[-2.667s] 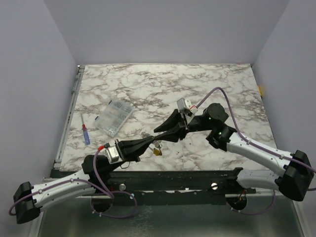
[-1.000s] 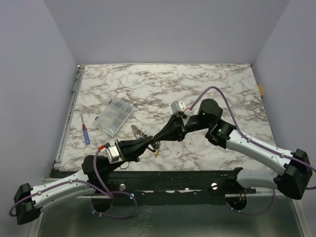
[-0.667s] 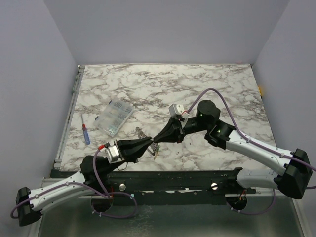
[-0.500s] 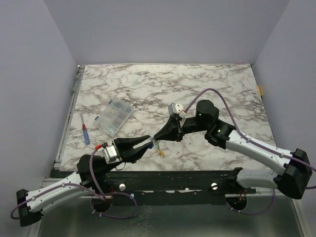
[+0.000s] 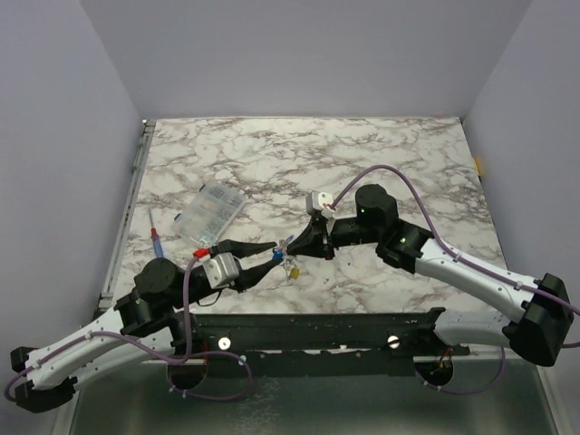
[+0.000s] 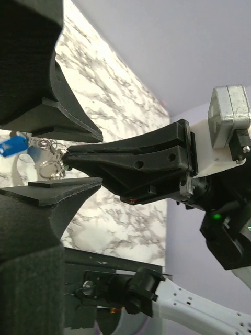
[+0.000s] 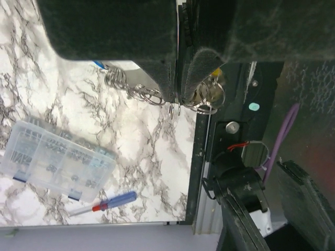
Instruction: Put the keys on the keyring
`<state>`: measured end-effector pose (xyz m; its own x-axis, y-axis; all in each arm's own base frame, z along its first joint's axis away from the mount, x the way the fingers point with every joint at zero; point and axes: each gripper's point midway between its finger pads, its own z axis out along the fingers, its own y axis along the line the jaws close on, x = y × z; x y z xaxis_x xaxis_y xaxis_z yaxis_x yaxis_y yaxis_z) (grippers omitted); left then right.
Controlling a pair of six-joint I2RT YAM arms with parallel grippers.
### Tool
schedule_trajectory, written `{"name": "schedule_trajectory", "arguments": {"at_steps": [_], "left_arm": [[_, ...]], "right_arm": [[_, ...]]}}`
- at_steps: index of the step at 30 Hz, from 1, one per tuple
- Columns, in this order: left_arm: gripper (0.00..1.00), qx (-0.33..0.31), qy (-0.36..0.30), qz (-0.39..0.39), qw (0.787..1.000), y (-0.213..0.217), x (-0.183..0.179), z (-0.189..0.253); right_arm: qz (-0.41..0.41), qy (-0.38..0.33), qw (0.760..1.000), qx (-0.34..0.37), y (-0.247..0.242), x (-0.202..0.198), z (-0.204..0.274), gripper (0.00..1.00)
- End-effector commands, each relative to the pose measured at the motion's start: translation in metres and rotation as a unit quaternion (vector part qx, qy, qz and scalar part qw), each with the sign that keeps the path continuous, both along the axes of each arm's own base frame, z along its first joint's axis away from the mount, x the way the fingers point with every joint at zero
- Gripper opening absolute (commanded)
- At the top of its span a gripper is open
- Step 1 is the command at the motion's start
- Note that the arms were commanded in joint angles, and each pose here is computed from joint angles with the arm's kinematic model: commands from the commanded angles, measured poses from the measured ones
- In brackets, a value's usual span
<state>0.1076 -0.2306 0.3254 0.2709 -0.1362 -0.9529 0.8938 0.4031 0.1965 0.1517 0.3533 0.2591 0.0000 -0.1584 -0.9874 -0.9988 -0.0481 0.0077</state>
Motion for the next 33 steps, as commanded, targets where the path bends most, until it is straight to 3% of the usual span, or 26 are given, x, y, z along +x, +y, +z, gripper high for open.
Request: {"name": "schedule_trajectory", "arguments": {"at_steps": [1, 10, 17, 33], "left_arm": [[0.39, 0.104, 0.008, 0.009, 0.995, -0.001, 0.005, -0.016], [0.37, 0.241, 0.040, -0.060, 0.968, -0.032, -0.001, -0.043], [0.36, 0.294, 0.088, -0.047, 0.951, -0.046, 0.016, -0.054], [0.34, 0.399, 0.108, -0.157, 0.897, -0.050, 0.025, -0.055]], "right_arm": [[-0.025, -0.024, 0.999, -0.011, -0.007, 0.006, 0.007, 0.01], [-0.048, -0.007, 0.998, -0.039, -0.028, -0.006, -0.004, 0.01], [-0.056, 0.000, 0.998, -0.040, -0.034, -0.010, -0.008, 0.01], [-0.088, 0.015, 0.994, -0.056, -0.058, -0.023, -0.012, 0.01]]}}
